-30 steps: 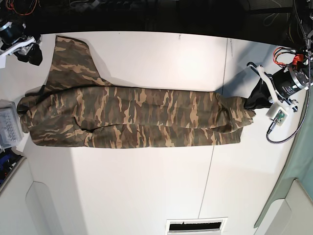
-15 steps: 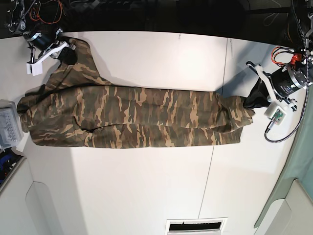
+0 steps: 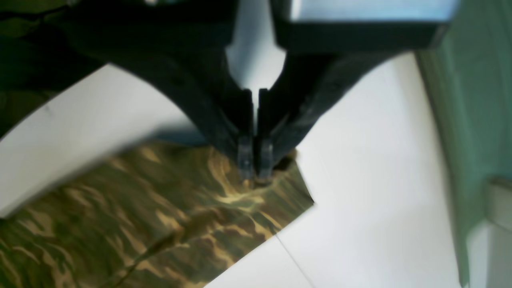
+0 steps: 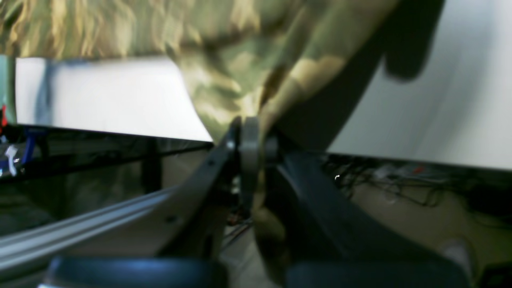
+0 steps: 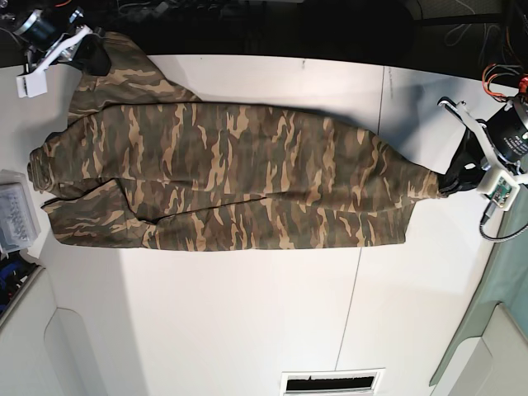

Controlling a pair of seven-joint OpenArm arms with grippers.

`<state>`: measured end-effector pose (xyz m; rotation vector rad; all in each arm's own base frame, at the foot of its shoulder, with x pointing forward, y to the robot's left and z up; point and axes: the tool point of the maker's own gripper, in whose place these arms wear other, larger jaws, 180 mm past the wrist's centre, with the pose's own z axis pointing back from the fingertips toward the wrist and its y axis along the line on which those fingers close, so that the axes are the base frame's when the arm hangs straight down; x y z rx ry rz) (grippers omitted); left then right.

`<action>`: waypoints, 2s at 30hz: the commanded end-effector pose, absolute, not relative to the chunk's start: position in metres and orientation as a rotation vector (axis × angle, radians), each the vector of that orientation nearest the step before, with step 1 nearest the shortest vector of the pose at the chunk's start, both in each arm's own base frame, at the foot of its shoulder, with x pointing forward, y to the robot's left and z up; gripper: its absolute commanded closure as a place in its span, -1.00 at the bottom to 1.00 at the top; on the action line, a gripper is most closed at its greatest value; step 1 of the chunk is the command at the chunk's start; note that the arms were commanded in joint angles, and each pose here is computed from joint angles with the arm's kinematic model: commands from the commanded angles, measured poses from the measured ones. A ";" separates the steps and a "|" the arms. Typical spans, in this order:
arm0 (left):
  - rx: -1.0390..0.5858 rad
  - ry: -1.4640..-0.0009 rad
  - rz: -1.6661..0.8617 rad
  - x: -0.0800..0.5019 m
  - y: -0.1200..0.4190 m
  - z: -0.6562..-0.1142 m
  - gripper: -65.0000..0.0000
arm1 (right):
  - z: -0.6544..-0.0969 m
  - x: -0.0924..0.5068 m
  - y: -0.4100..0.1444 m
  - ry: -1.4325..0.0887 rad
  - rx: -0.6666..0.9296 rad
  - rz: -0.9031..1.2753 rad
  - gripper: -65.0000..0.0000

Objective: Layout the t-shirt on the table in an organized manner, then fold the t-shirt properly

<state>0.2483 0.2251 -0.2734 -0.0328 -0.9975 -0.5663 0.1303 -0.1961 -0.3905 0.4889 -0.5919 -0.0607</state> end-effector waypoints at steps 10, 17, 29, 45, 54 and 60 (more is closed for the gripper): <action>0.005 -1.176 -0.398 0.293 0.238 -0.244 1.00 | -0.290 0.222 -0.239 -1.032 0.326 0.030 1.00; -0.065 -0.973 -0.277 0.363 0.234 -0.348 1.00 | -0.342 0.280 -0.260 -0.984 0.370 -0.116 1.00; -0.089 -0.805 -0.174 0.405 0.225 -0.404 0.17 | -0.400 0.270 -0.263 -0.844 0.456 -0.266 1.00; -0.273 -0.871 -0.008 0.402 0.241 -0.376 0.16 | -0.404 0.261 -0.261 -0.832 0.479 -0.285 0.40; -0.170 -0.909 0.036 0.400 0.263 -0.389 0.16 | -0.403 0.261 -0.261 -0.836 0.483 -0.287 0.40; -0.145 -0.901 0.012 0.398 0.257 -0.407 0.16 | -0.403 0.261 -0.261 -0.833 0.480 -0.285 0.40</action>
